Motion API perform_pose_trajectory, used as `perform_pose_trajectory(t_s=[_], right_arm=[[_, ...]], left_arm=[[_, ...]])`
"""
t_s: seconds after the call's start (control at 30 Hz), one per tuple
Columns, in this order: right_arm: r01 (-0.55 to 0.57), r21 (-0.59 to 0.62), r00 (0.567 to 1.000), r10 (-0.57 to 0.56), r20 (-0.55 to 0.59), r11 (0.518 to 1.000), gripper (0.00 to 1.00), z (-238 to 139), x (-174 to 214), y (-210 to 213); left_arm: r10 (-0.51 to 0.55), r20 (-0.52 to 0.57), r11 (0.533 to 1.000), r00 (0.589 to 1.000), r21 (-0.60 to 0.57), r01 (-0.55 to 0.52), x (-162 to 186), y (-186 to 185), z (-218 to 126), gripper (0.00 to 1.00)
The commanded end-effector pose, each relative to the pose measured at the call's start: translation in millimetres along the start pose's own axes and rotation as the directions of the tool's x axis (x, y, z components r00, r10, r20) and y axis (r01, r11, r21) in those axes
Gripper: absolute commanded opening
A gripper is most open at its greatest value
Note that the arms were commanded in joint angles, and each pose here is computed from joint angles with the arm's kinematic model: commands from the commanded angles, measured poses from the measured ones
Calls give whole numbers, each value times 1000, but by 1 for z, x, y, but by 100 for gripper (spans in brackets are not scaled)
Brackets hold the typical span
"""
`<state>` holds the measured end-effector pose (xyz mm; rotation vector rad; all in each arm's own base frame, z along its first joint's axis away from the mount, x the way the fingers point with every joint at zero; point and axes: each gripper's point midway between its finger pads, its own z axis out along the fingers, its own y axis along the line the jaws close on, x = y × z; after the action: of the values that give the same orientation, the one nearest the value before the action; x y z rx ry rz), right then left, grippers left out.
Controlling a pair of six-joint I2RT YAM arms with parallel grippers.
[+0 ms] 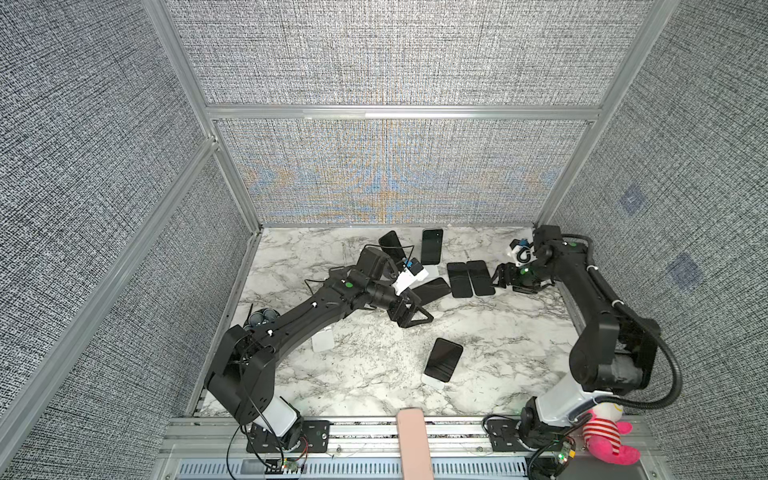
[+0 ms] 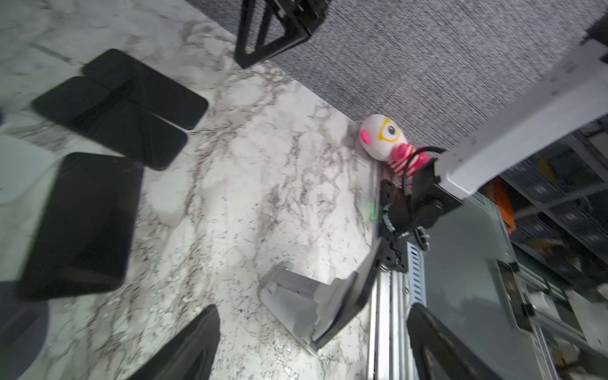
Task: Remove the phone from the phone stand
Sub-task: 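Grasp the phone on the near white stand with the left gripper while the right withdraws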
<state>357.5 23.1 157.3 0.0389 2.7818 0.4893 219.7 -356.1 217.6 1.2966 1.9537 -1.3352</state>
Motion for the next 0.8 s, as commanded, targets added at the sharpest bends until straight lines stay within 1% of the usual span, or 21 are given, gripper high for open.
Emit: perform_pose_trajectory(t_s=[0.0,0.1,0.17,0.27,0.43,0.67,0.77], right_arm=[[-1,-77,1000,0,-10,997,75,-11,16,18],[8,-82,1000,-7,7,997,75,-18,20,22],[12,-82,1000,-10,19,997,74,-22,20,23],[18,-78,999,-14,50,997,74,-25,18,24],[12,-66,998,-8,64,998,75,-31,19,24],[24,-58,994,-17,109,998,75,-50,22,30],[27,-42,992,-22,125,999,75,-57,22,30]], left_arm=[[88,-14,985,996,152,-85,11,-29,-3,92],[112,-33,982,993,158,-106,18,-33,2,93],[120,-68,982,990,156,-108,26,-31,9,93],[124,-125,987,984,119,-110,34,-22,24,93],[133,-151,985,980,130,-113,36,-18,39,93],[137,-165,979,977,172,-108,40,-19,55,84],[129,-188,981,974,168,-98,45,-15,62,83]])
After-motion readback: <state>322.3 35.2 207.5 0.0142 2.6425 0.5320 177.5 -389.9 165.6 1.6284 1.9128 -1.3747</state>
